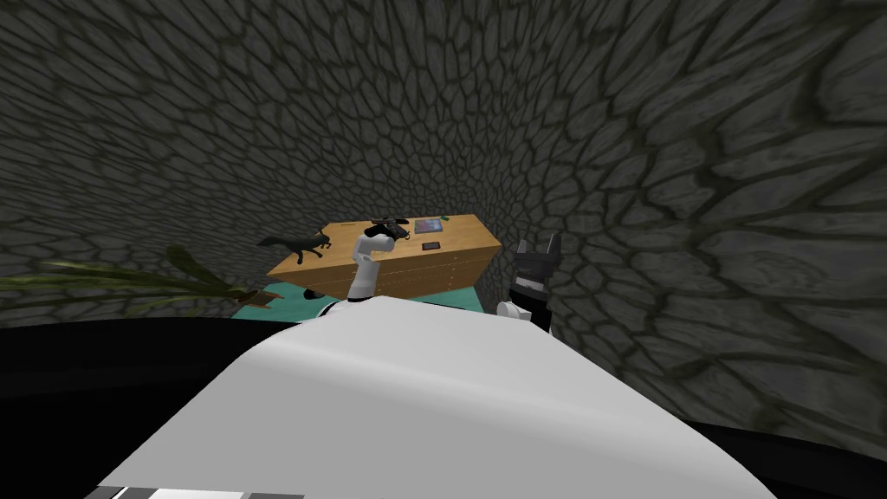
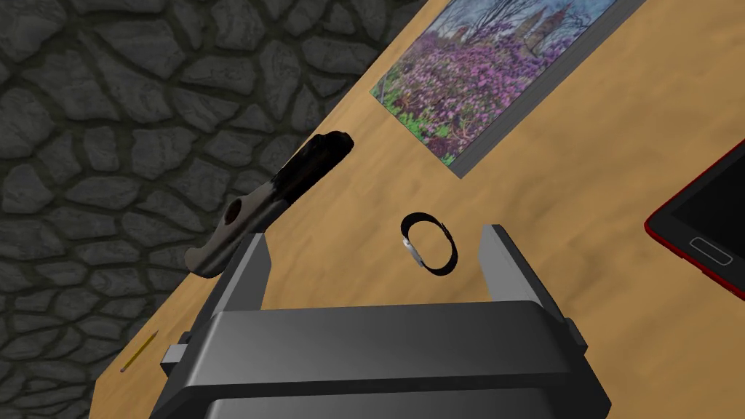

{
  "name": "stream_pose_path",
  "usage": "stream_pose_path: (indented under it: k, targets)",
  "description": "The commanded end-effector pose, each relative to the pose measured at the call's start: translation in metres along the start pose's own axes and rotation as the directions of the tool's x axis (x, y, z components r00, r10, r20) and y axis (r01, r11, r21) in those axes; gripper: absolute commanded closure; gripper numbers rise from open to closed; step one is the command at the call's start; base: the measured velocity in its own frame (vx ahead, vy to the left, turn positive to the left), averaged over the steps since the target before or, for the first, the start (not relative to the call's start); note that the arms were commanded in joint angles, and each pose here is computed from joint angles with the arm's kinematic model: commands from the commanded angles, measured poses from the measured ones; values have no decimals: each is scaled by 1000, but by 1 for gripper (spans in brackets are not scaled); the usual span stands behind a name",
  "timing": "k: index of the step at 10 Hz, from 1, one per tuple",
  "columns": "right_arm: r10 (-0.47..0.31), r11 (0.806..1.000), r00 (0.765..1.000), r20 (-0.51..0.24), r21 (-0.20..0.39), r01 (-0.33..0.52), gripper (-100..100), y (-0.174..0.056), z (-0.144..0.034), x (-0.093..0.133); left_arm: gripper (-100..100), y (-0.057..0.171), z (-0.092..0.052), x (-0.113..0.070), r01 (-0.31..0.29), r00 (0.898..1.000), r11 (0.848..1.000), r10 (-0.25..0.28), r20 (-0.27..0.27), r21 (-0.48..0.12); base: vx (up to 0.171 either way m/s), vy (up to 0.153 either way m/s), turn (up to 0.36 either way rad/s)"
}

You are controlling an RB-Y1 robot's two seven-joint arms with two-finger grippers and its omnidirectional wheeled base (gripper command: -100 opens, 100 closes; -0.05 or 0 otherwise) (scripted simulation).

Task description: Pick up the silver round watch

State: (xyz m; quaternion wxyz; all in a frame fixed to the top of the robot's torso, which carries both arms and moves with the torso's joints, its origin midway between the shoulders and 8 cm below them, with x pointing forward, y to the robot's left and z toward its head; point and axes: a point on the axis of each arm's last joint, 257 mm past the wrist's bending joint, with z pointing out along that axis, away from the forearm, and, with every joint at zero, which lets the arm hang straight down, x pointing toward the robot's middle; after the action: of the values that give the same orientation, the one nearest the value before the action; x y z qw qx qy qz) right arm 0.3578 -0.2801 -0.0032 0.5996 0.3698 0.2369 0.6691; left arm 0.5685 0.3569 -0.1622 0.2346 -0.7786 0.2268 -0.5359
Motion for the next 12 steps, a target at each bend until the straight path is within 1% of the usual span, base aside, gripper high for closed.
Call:
stream_pose_path:
  k: [1, 2, 3, 4, 5, 6, 7, 8, 9, 10, 12]
  targets:
    - [0, 1000, 1000, 0, 0, 0, 0, 0, 0, 0, -100, 1, 4, -15, 57, 997, 998, -56, 52, -23, 35, -28, -29]
    - [0, 1000, 1000, 0, 0, 0, 0, 0, 0, 0, -100, 2, 4, -16, 58, 997, 998, -56, 58, -27, 36, -18, -11]
    - [0, 1000, 1000, 0, 0, 0, 0, 0, 0, 0, -100, 3, 7, -27, 108, 990, 993, -104, 98, -37, 43, -14, -22]
    - [0, 1000, 1000, 0, 0, 0, 0, 0, 0, 0, -100, 4, 7, -29, 108, 989, 993, -103, 106, -42, 34, -13, -12]
    - [0, 1000, 1000, 0, 0, 0, 0, 0, 0, 0, -100, 7, 9, -41, 158, 977, 986, -149, 153, -52, 41, -20, -20]
    - [0, 1000, 1000, 0, 0, 0, 0, 0, 0, 0, -100, 8, 11, -52, 205, 963, 977, -191, 192, -55, 77, -25, -26]
    - [0, 1000, 1000, 0, 0, 0, 0, 0, 0, 0, -100, 10, 10, -54, 208, 960, 976, -192, 202, -60, 63, -7, -7]
    - [0, 1000, 1000, 0, 0, 0, 0, 0, 0, 0, -100, 12, 10, -65, 255, 941, 965, -234, 244, -60, 54, -5, -13]
    - [0, 1000, 1000, 0, 0, 0, 0, 0, 0, 0, -100, 13, 11, -76, 300, 920, 952, -273, 282, -56, 82, 2, -17]
    - [0, 1000, 1000, 0, 0, 0, 0, 0, 0, 0, -100, 15, 10, -78, 301, 917, 952, -271, 292, -60, 65, -3, -6]
    - [0, 1000, 1000, 0, 0, 0, 0, 0, 0, 0, -100, 19, 8, -100, 381, 866, 923, -340, 367, -45, 55, -12, -9]
